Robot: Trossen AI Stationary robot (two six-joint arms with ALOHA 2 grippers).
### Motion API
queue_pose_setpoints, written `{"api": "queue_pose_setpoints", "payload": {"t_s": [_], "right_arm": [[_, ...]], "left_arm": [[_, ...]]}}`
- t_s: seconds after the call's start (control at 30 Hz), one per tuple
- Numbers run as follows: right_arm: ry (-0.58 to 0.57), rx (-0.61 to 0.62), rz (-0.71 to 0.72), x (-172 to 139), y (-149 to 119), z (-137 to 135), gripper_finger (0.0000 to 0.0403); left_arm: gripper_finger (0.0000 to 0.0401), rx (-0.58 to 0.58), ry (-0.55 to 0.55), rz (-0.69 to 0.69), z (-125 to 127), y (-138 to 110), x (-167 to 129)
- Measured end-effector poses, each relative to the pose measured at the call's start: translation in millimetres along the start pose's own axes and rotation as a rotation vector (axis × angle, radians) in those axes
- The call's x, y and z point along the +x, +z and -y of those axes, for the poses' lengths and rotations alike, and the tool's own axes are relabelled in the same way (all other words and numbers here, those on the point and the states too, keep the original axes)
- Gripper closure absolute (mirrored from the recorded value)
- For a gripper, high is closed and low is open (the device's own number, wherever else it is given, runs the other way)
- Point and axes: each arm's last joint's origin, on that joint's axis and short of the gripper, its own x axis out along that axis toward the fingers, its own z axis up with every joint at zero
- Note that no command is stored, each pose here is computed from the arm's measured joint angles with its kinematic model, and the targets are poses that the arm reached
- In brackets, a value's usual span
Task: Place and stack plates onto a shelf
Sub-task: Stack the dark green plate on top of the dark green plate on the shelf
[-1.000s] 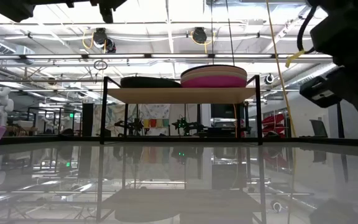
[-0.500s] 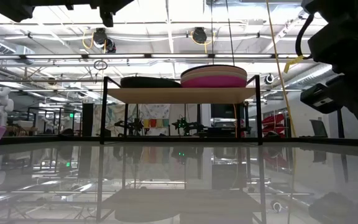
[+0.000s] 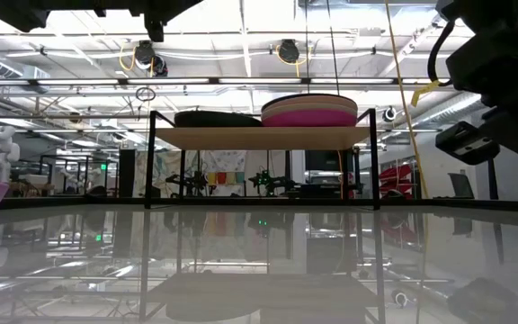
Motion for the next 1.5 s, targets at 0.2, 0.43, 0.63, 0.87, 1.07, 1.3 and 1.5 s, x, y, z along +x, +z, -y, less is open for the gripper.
{"api": "queue_pose_setpoints", "payload": {"t_s": [0.2, 0.43, 0.63, 0.87, 1.07, 1.3, 1.5], "right_arm": [[-0.001, 0.006, 0.001, 0.0, 0.0, 0.1, 0.04], [0.002, 0.014, 0.032, -3.8, 1.7, -1.3, 0.0402], [-0.022, -0.002, 0.114, -16.9, 4.5, -3.2, 0.0402], [-0.211, -0.021, 0.366, -42.8, 16.5, 1.0, 0.0402], [-0.42, 0.051, 0.599, -69.8, 27.9, 19.6, 0.0402], [-0.516, 0.123, 0.837, -102.5, 42.4, 44.2, 0.0403], [-0.594, 0.183, 0.96, -144.7, 64.4, 61.6, 0.0403]], "left_arm": [[0.0268, -0.009, 0.0, 0.0, 0.0, -0.1, 0.0], [0.0268, -0.012, 0.0, -0.006, 0.0, -0.6, 0.0], [0.0268, -0.013, 0.022, -0.01, -0.4, -1.7, 0.5], [0.0268, 0.001, 0.052, -0.049, -3.2, -12.7, 6.8], [0.0268, 0.023, 0.113, -0.085, -9.2, -13.5, 5.3], [0.0268, 0.056, 0.199, -0.04, -13.9, 2.8, -4.1], [0.0268, 0.025, 0.187, 0.066, -14.2, 28.5, -20.0]]}}
